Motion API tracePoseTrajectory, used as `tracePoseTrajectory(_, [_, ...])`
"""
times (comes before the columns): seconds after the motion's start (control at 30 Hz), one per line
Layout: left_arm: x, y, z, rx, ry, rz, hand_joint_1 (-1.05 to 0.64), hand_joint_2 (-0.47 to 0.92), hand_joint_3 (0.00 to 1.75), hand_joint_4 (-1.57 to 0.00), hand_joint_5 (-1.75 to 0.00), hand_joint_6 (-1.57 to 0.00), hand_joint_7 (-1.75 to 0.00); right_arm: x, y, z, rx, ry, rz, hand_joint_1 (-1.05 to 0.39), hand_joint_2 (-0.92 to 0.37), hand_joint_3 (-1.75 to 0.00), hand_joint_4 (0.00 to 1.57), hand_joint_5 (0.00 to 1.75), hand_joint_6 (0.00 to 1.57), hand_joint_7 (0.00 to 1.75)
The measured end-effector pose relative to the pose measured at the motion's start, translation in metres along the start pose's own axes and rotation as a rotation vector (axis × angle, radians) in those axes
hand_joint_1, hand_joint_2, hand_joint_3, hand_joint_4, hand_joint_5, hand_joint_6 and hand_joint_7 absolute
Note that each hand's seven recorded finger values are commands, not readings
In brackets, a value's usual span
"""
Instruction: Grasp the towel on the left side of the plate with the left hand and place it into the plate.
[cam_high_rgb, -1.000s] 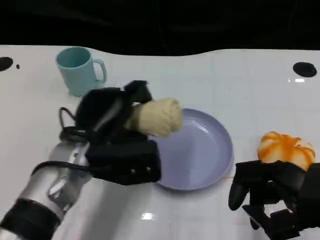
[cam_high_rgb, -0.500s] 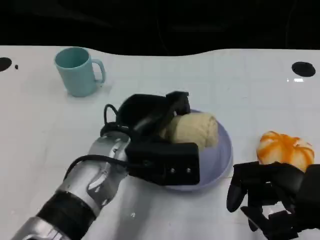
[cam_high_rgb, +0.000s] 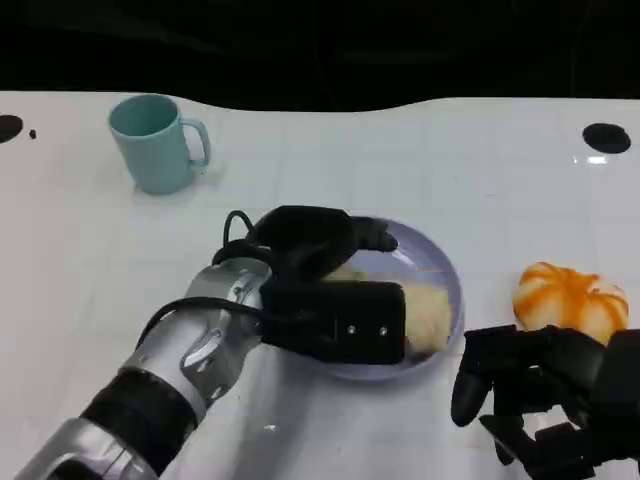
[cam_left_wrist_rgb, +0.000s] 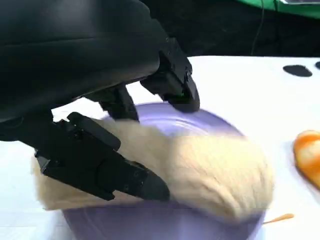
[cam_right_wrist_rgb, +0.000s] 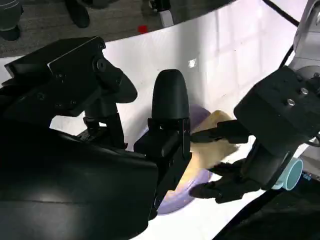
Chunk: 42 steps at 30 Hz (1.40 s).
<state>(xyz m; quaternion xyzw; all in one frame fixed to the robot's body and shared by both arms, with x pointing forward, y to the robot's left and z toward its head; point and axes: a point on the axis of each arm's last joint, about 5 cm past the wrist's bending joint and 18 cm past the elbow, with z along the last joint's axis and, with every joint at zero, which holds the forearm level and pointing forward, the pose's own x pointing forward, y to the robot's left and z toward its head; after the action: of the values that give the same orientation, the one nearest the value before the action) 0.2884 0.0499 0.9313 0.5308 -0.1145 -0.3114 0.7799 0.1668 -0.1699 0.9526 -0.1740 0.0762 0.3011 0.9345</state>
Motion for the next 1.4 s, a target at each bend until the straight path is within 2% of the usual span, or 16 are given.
tracePoseTrajectory(0.2, [-0.003,0.008,0.0,0.036,-0.018,-0.031,-0.74,0.92,0.05,-0.18,-0.29,-0.2,0.0,0.0,0.0,0.0,0.001,0.003,0.0,0.03,-0.59,-1.06,0.7,1.67,0.69,1.41])
tracePoseTrajectory(0.43, [-0.016,0.026,-0.002,0.039,-0.052,-0.023,-0.74,0.92,0.07,-0.21,-0.32,-0.24,-0.02,0.0,-0.0002,0.0,0.0,0.004,-0.001,0.03,-0.59,-1.07,0.7,1.69,0.69,1.42])
tracePoseTrajectory(0.57, [-0.028,0.032,-0.009,-0.022,-0.056,-0.02,-0.64,0.92,0.11,-0.24,-0.36,-0.29,-0.04,0.0,-0.0005,0.0,-0.001,0.003,-0.001,0.03,-0.59,-1.07,0.7,1.68,0.69,1.42])
tracePoseTrajectory(0.7, [-0.047,0.036,-0.019,-0.156,-0.061,0.015,-0.52,0.92,0.16,-0.37,-0.43,-0.36,-0.06,0.0,-0.0013,0.0,-0.002,0.003,-0.005,0.04,-0.59,-1.07,0.69,1.67,0.69,1.42])
tracePoseTrajectory(0.8, [-0.061,0.036,-0.026,-0.305,-0.069,0.053,-0.43,0.92,0.2,-0.48,-0.52,-0.45,-0.09,-0.001,-0.0025,0.0,-0.003,0.002,-0.011,0.04,-0.59,-1.06,0.71,1.68,0.69,1.42])
tracePoseTrajectory(0.9, [-0.075,0.037,-0.031,-0.438,-0.073,0.093,-0.3,0.92,0.22,-0.58,-0.77,-0.63,-0.17,-0.001,-0.0027,0.0,-0.005,0.002,-0.012,0.04,-0.59,-1.07,0.7,1.67,0.69,1.42])
tracePoseTrajectory(0.97, [-0.084,0.037,-0.032,-0.526,-0.093,0.129,-0.26,0.92,0.24,-0.62,-0.89,-0.7,-0.24,-0.001,-0.0028,0.0,-0.005,0.002,-0.012,0.04,-0.59,-1.07,0.7,1.67,0.69,1.42])
tracePoseTrajectory(1.0, [-0.089,0.036,-0.033,-0.565,-0.098,0.147,-0.22,0.92,0.26,-0.61,-0.98,-0.71,-0.32,-0.001,-0.0028,0.0,-0.005,0.002,-0.012,0.04,-0.59,-1.07,0.7,1.68,0.69,1.42])
tracePoseTrajectory(1.03, [-0.094,0.034,-0.033,-0.61,-0.104,0.166,-0.19,0.92,0.29,-0.62,-1.08,-0.68,-0.55,-0.001,-0.0028,0.0,-0.005,0.002,-0.012,0.04,-0.59,-1.07,0.7,1.68,0.69,1.42])
tracePoseTrajectory(1.07, [-0.098,0.033,-0.034,-0.659,-0.109,0.184,-0.17,0.9,0.33,-0.63,-1.14,-0.67,-0.69,-0.001,-0.0029,0.0,-0.005,0.002,-0.012,0.04,-0.59,-1.07,0.7,1.68,0.69,1.42])
tracePoseTrajectory(1.1, [-0.103,0.031,-0.034,-0.716,-0.111,0.201,-0.16,0.87,0.4,-0.65,-1.19,-0.68,-0.79,-0.001,-0.0029,0.0,-0.005,0.002,-0.012,0.04,-0.59,-1.08,0.7,1.68,0.69,1.42])
tracePoseTrajectory(1.13, [-0.109,0.028,-0.034,-0.78,-0.115,0.221,-0.14,0.79,0.57,-0.68,-1.22,-0.71,-0.88,-0.001,-0.0029,0.0,-0.005,0.001,-0.012,0.04,-0.59,-1.08,0.7,1.68,0.69,1.42])
tracePoseTrajectory(1.23, [-0.122,0.022,-0.034,-0.916,-0.104,0.254,-0.12,0.59,0.99,-0.78,-1.31,-0.8,-1.0,-0.001,-0.0029,0.0,-0.006,0.001,-0.012,0.04,-0.58,-1.08,0.7,1.68,0.69,1.42])
tracePoseTrajectory(1.27, [-0.127,0.019,-0.033,-0.955,-0.093,0.268,-0.12,0.57,1.05,-0.79,-1.33,-0.81,-1.02,-0.001,-0.0029,0.0,-0.006,0.001,-0.012,0.04,-0.58,-1.08,0.7,1.68,0.69,1.42])
tracePoseTrajectory(1.33, [-0.135,0.017,-0.031,-1.006,-0.074,0.279,-0.11,0.52,1.22,-0.79,-1.5,-0.79,-1.2,0.0,-0.0028,0.0,-0.006,0.001,-0.012,0.04,-0.58,-1.08,0.7,1.68,0.69,1.42])
tracePoseTrajectory(1.4, [-0.144,0.016,-0.029,-1.062,-0.054,0.291,-0.11,0.49,1.31,-0.81,-1.59,-0.8,-1.29,0.0,-0.0027,0.0,-0.005,0.001,-0.012,0.04,-0.58,-1.08,0.7,1.68,0.69,1.42])
